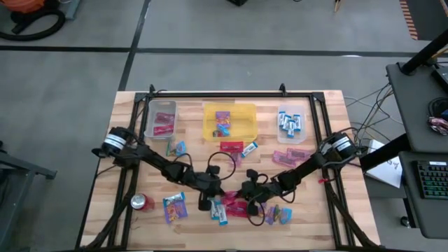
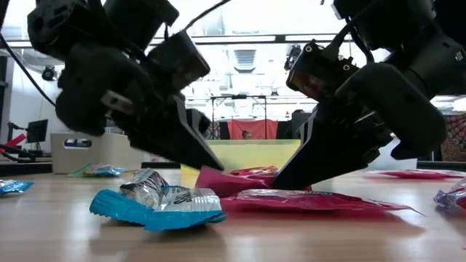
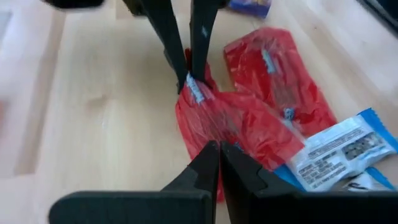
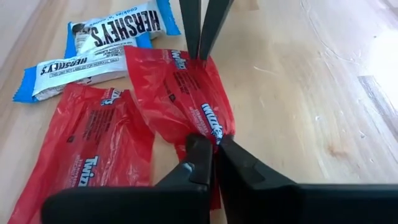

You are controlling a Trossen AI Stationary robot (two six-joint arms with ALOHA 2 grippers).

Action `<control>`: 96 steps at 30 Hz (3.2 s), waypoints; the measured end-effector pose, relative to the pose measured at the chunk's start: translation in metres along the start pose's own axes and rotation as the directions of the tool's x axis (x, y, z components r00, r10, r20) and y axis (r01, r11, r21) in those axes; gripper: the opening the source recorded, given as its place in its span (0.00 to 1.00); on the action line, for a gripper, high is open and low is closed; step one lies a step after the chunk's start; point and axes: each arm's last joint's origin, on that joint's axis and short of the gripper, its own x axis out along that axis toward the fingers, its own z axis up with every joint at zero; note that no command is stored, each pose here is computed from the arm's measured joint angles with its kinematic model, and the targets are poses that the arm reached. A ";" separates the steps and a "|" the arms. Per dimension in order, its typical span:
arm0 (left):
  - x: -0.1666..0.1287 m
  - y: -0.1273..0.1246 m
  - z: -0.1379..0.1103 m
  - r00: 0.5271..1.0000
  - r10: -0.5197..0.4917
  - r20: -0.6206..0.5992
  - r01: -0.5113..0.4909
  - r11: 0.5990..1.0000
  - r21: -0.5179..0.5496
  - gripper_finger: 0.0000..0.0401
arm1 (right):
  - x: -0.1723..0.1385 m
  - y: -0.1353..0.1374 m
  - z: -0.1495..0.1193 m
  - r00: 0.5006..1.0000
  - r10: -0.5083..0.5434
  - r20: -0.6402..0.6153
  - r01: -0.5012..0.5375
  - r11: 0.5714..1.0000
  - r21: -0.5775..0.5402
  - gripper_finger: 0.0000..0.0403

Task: Sort candy
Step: Put the red gummy into the gray bin

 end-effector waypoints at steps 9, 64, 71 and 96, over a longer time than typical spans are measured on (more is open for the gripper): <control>-0.037 -0.002 0.028 0.999 0.043 0.021 -0.045 0.994 0.095 0.00 | -0.015 0.002 0.019 0.998 0.015 0.056 -0.012 0.999 -0.040 0.02; -0.132 0.005 0.069 0.938 0.316 0.141 -0.345 0.888 0.305 0.01 | -0.050 -0.091 0.109 0.923 0.188 0.336 -0.293 0.909 0.296 0.27; -0.153 0.014 0.074 0.837 0.528 -0.144 -0.468 0.827 0.312 0.00 | -0.057 -0.111 0.112 0.946 0.125 0.298 -0.221 0.923 0.316 0.47; -0.269 0.198 0.029 0.246 0.611 -0.753 -0.869 0.483 0.108 0.02 | -0.061 -0.109 0.108 0.964 0.120 0.236 -0.184 0.945 0.271 0.52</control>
